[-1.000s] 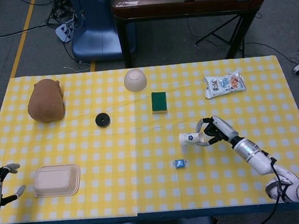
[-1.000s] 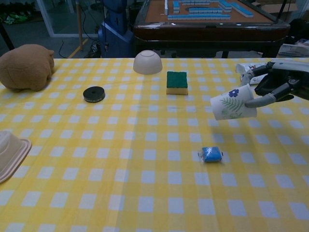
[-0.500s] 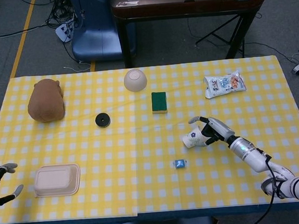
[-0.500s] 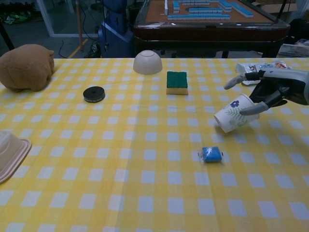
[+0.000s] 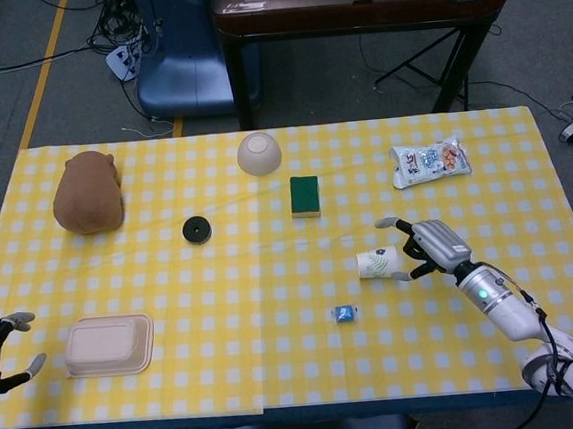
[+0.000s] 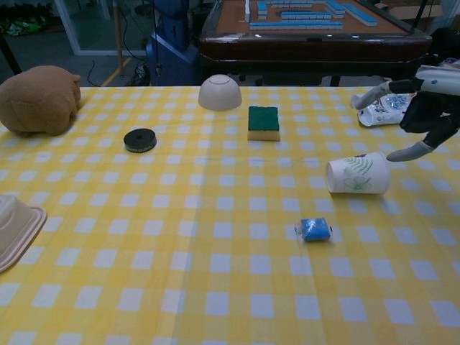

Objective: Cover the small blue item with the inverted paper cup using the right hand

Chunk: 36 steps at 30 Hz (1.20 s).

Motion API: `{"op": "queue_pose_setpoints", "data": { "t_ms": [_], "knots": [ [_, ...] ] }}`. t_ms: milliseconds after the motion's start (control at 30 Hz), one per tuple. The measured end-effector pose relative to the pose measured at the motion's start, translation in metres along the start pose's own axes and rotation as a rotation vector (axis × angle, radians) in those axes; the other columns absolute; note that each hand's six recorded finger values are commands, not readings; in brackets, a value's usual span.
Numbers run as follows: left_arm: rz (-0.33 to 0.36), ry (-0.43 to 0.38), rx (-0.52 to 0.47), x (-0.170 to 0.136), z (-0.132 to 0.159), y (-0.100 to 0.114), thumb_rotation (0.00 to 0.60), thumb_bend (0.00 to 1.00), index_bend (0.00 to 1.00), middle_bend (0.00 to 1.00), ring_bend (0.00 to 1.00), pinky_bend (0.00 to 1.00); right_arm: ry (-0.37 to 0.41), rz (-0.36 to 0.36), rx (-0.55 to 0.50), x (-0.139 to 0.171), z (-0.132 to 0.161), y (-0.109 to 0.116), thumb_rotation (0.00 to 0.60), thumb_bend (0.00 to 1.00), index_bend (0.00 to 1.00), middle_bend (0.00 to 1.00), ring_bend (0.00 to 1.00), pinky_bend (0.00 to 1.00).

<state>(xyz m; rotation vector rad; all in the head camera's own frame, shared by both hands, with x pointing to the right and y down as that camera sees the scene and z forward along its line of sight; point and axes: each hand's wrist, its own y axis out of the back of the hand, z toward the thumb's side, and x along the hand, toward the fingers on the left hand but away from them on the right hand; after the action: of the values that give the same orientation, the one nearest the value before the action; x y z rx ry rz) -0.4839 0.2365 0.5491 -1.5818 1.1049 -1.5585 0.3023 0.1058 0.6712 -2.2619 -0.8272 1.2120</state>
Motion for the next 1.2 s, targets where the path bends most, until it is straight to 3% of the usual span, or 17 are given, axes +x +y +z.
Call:
{"op": "queue_pose_setpoints", "data": {
  "t_ms": [233, 467, 667, 833, 1200],
  "knots": [
    [0.0, 0.001, -0.004, 0.0, 0.0, 0.001, 0.6, 0.22, 0.4, 0.43, 0.37, 0.49, -0.052, -0.018, 0.312, 0.007, 0.026, 0.006, 0.6, 0.0, 0.23, 1.0, 1.0, 1.0],
    [0.006, -0.002, -0.015, -0.001, -0.001, 0.003, 0.6, 0.22, 0.4, 0.43, 0.37, 0.49, -0.177, 0.006, 0.49, 0.0, 0.039, 0.005, 0.6, 0.0, 0.24, 1.0, 1.0, 1.0],
    [0.015, 0.0, -0.026, -0.002, -0.002, 0.007, 0.6, 0.22, 0.4, 0.43, 0.37, 0.49, -0.262, 0.065, 0.519, -0.019, 0.051, -0.008, 0.6, 0.0, 0.25, 1.0, 1.0, 1.0],
    [0.013, -0.005, -0.03, -0.002, -0.002, 0.008, 0.6, 0.22, 0.4, 0.43, 0.37, 0.49, -0.265, 0.103, 0.524, -0.039, 0.069, -0.024, 0.6, 0.0, 0.26, 1.0, 1.0, 1.0],
    [0.017, -0.005, -0.041, -0.003, -0.003, 0.01, 0.6, 0.22, 0.4, 0.43, 0.37, 0.49, -0.294, 0.13, 0.552, -0.057, 0.069, -0.035, 0.6, 0.0, 0.3, 1.0, 1.0, 1.0]
  ]
}}
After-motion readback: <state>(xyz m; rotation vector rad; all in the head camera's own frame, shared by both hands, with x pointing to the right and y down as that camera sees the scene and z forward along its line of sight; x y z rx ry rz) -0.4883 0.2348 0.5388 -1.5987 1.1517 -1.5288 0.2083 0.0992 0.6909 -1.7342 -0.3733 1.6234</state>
